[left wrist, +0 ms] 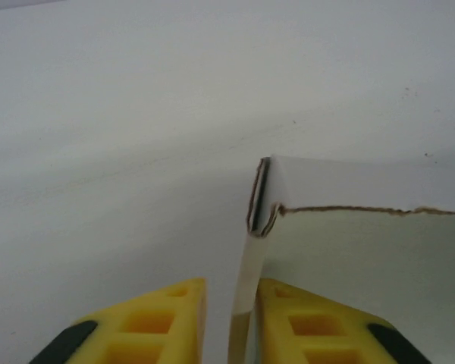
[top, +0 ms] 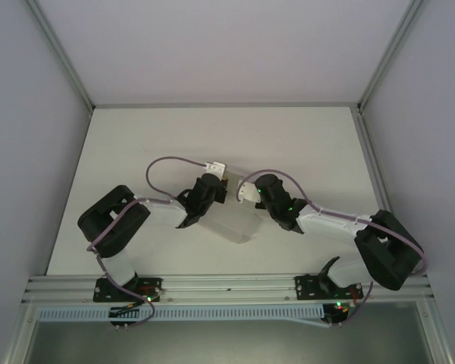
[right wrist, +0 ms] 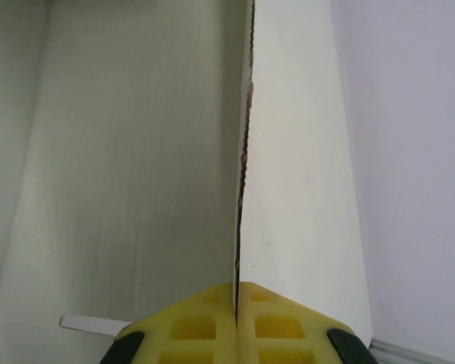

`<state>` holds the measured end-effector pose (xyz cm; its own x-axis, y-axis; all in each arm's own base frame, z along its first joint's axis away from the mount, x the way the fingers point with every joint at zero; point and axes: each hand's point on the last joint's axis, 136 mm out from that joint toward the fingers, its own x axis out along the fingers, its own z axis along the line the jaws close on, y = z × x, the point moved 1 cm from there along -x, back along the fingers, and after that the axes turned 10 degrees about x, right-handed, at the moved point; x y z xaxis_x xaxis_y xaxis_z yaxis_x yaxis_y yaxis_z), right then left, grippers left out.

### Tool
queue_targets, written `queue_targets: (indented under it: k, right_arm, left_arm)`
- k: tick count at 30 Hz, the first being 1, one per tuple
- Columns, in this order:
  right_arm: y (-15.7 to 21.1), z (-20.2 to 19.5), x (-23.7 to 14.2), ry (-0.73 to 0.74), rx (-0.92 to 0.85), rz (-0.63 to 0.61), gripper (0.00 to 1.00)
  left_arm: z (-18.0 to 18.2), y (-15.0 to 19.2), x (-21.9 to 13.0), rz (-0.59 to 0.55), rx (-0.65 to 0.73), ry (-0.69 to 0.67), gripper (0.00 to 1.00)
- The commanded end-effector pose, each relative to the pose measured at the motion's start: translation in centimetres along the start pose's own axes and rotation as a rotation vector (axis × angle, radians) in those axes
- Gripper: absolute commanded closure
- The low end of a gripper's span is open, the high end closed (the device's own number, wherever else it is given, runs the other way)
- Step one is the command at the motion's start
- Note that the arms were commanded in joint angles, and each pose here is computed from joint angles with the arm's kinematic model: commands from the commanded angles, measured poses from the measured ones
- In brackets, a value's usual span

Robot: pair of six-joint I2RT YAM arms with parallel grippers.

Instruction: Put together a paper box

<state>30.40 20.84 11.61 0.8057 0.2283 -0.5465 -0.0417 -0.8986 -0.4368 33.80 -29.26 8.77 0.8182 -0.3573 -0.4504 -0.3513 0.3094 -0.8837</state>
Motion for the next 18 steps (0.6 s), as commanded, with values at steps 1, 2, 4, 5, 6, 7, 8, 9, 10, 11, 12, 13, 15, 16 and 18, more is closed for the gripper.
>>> queue_targets:
  k: [1, 2, 4, 5, 6, 7, 8, 9, 10, 11, 12, 13, 15, 16, 18]
  right_arm:
    - [-0.9, 0.1, -1.0, -0.023, 0.007, -0.073, 1.0]
    - [-0.9, 0.1, -1.2, -0.023, 0.01, -0.08, 1.0]
    - [-0.8, -0.2, -1.4, -0.019, 0.016, -0.084, 1.0]
    - [-0.8, -0.2, -1.5, -0.02, 0.023, -0.084, 1.0]
    - [-0.8, -0.3, -1.6, -0.024, 0.031, -0.083, 1.0]
    - [-0.9, -0.5, -1.7, -0.021, 0.043, -0.086, 0.97]
    - [-0.9, -0.8, -1.8, -0.01, 0.059, -0.088, 0.88]
    - [-1.0, -1.1, -2.0, -0.003, 0.074, -0.094, 0.84]
    - [-1.1, -1.5, -2.2, 0.005, 0.092, -0.102, 0.8]
    - [-1.3, -1.9, -2.5, 0.016, 0.118, -0.113, 0.69]
    - [-1.6, -2.5, -3.0, 0.029, 0.151, -0.133, 0.52]
    - [-2.1, -3.2, -3.7, 0.043, 0.185, -0.163, 0.47]
    - [-3.2, -5.0, -5.5, 0.078, 0.266, -0.241, 0.0]
    - [-3.6, -6.1, -6.6, 0.106, 0.31, -0.28, 0.0]
    - [-4.0, -8.5, -8.5, 0.165, 0.413, -0.348, 0.0]
  left_arm:
    - [0.6, -1.0, 0.8, -0.034, 0.004, -0.029, 0.87]
    - [0.7, -1.0, 0.9, -0.036, 0.005, -0.034, 0.92]
    - [0.8, -1.3, 0.9, -0.042, 0.008, -0.035, 1.0]
    - [0.9, -1.5, 0.8, -0.049, 0.006, -0.034, 1.0]
    - [0.9, -1.8, 0.6, -0.058, 0.004, -0.035, 1.0]
    - [1.1, -2.1, 0.3, -0.073, 0.0, -0.038, 1.0]
    - [1.2, -2.3, 0.1, -0.08, -0.003, -0.039, 1.0]
    - [1.5, -2.6, -0.2, -0.09, -0.008, -0.051, 1.0]
    - [1.7, -2.7, -0.4, -0.094, -0.01, -0.063, 1.0]
    - [2.0, -2.8, -0.6, -0.095, -0.012, -0.077, 1.0]
    - [2.4, -2.8, -0.8, -0.09, -0.015, -0.099, 1.0]
    - [2.6, -2.8, -0.9, -0.085, -0.01, -0.109, 1.0]
    - [3.1, -2.7, -1.2, -0.079, -0.015, -0.138, 1.0]
    - [3.2, -2.6, -1.4, -0.08, -0.024, -0.139, 1.0]
    - [3.3, -2.6, -1.7, -0.081, -0.026, -0.139, 1.0]
